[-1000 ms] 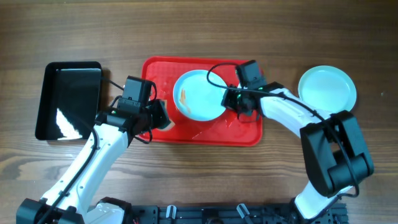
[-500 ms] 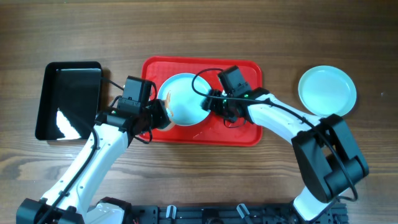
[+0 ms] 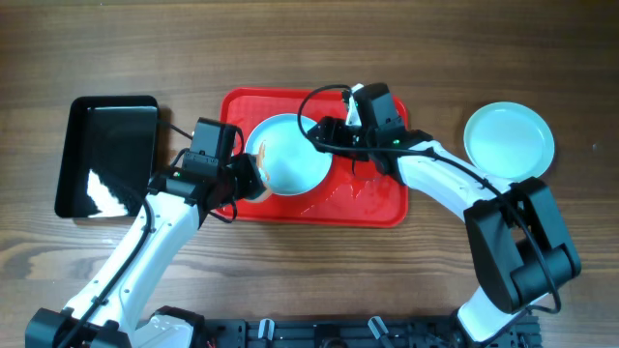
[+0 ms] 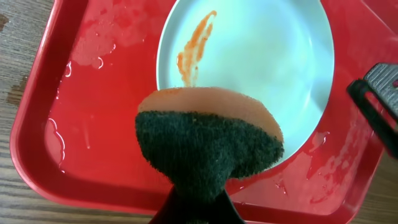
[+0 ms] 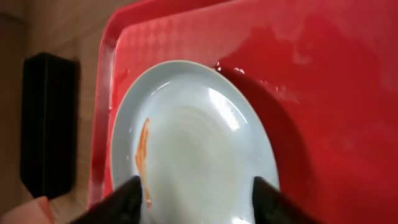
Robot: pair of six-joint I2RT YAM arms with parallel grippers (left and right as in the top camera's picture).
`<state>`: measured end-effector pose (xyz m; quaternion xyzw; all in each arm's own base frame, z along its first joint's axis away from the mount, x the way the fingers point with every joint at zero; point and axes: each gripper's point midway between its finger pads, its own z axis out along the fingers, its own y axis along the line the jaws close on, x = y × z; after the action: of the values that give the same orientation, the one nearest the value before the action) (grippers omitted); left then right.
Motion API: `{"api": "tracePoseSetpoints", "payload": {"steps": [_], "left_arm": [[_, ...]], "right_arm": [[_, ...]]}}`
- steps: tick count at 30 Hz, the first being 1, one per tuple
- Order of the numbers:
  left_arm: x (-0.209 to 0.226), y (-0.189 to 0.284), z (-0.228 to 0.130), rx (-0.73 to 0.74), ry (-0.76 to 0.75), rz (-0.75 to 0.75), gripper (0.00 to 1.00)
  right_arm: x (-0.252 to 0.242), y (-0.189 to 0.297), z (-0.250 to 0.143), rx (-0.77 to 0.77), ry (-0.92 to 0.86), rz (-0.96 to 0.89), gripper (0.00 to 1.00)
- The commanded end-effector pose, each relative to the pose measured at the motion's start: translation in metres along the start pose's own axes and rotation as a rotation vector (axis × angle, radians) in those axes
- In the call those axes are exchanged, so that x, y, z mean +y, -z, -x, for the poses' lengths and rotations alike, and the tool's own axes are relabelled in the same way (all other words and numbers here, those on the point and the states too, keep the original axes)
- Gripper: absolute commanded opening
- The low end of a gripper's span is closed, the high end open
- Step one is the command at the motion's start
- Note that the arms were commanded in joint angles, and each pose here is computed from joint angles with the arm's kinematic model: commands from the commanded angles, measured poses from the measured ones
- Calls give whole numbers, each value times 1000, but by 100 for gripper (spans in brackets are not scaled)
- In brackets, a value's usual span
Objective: Clean dirty plates on tray and stack at the side
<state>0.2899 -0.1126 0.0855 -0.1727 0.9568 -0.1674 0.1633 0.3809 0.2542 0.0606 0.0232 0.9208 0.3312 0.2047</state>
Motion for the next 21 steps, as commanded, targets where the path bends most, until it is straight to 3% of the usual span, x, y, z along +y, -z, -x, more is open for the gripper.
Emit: {"api": "tracePoseSetpoints", "payload": {"steps": [1,9,17,18,21], "left_arm": [[0,-3,-3,12,-2,-2,4],[4,-12,-5,37,3,19,4],[2,-13,-3,28,1,11,4],[2,-13,-3,28,1,11,4],[2,-13,-3,28,1,11,4]], "right_arm": [[-20,-4,1,-35,45,-122,48],[-44,-14,0,-54,31,-217,51],[-55,-36,-25,12,40,-250,50],[-55,-38,-25,13,40,-249,47],[-57,-40,-27,13,16,-251,22]]}}
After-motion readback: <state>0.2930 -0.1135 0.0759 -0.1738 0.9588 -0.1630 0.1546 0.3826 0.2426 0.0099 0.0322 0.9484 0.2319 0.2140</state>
